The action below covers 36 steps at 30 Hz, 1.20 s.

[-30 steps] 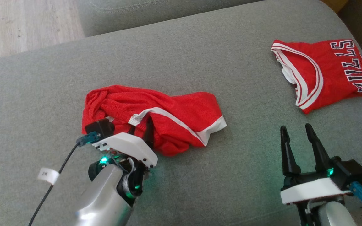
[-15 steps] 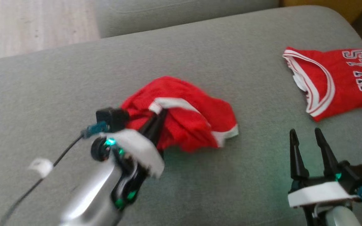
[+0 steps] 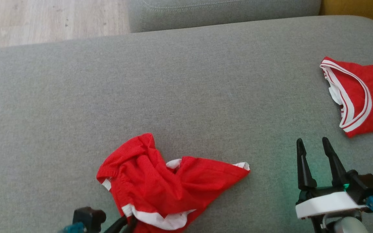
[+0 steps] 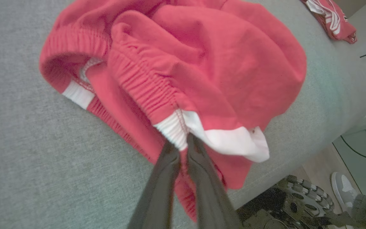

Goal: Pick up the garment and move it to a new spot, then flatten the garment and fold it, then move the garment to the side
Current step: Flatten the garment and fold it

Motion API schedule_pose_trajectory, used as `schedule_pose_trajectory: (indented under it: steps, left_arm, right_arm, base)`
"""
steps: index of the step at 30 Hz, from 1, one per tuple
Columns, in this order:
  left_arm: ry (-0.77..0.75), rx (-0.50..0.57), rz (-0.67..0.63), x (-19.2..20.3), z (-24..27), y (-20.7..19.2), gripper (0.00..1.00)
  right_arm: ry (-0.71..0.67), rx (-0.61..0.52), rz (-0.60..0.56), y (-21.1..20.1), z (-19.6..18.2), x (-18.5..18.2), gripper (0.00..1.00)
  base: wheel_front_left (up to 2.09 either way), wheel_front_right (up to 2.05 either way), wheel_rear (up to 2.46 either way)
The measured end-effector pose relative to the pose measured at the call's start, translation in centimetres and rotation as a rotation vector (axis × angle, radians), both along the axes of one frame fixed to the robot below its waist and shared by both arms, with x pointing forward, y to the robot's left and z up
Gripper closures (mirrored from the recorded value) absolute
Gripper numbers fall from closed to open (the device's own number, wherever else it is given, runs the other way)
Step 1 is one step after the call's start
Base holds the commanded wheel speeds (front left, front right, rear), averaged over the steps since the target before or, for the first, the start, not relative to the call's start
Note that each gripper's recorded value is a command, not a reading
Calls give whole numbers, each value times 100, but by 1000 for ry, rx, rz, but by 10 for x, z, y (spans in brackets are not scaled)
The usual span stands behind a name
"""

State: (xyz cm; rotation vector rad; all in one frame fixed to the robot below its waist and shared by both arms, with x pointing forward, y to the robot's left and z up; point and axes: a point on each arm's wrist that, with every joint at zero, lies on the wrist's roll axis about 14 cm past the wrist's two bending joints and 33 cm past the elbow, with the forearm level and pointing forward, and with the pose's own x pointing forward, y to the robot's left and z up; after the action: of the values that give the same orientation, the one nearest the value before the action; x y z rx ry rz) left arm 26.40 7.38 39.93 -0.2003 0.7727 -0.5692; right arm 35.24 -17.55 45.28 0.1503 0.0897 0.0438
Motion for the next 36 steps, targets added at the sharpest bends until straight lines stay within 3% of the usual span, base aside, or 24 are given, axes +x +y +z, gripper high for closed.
schedule_pose_trajectory:
  steps: [1, 2, 11, 22, 33, 34, 35, 36]
  left_arm:
    - [-3, 2, 12, -1, -3, 1, 2]
    - [-8, -2, 19, -2, -3, 0, 0]
    - [2, -168, 90, -1, 31, -9, 0]
    - [54, -229, 153, 10, 34, -2, 0]
    - [139, -197, 188, 13, 10, 9, 0]
    - [150, -196, 190, 12, 7, 9, 2]
    - [156, -195, 186, 11, 5, 8, 16]
    - [160, -196, 183, 10, 4, 7, 40]
  right_arm:
    - [0, 0, 1, 0, 0, 0, 0]
    - [-1, 0, 1, 0, 0, -1, 0]
    - [-20, -9, -2, -1, 6, -5, 0]
    - [-20, -12, -30, -9, 7, -10, 0]
    - [6, -14, -47, -15, -1, -11, 0]
    - [8, -15, -48, -15, -1, -12, 0]
    - [9, -15, -49, -16, -1, -12, 0]
    - [10, -15, -51, -16, -2, -12, 0]
  base:
    - [0, 0, 0]
    - [0, 0, 0]
    - [0, 0, 0]
    - [0, 0, 0]
    - [0, 0, 0]
    - [0, 0, 0]
    - [0, 0, 0]
    - [0, 0, 0]
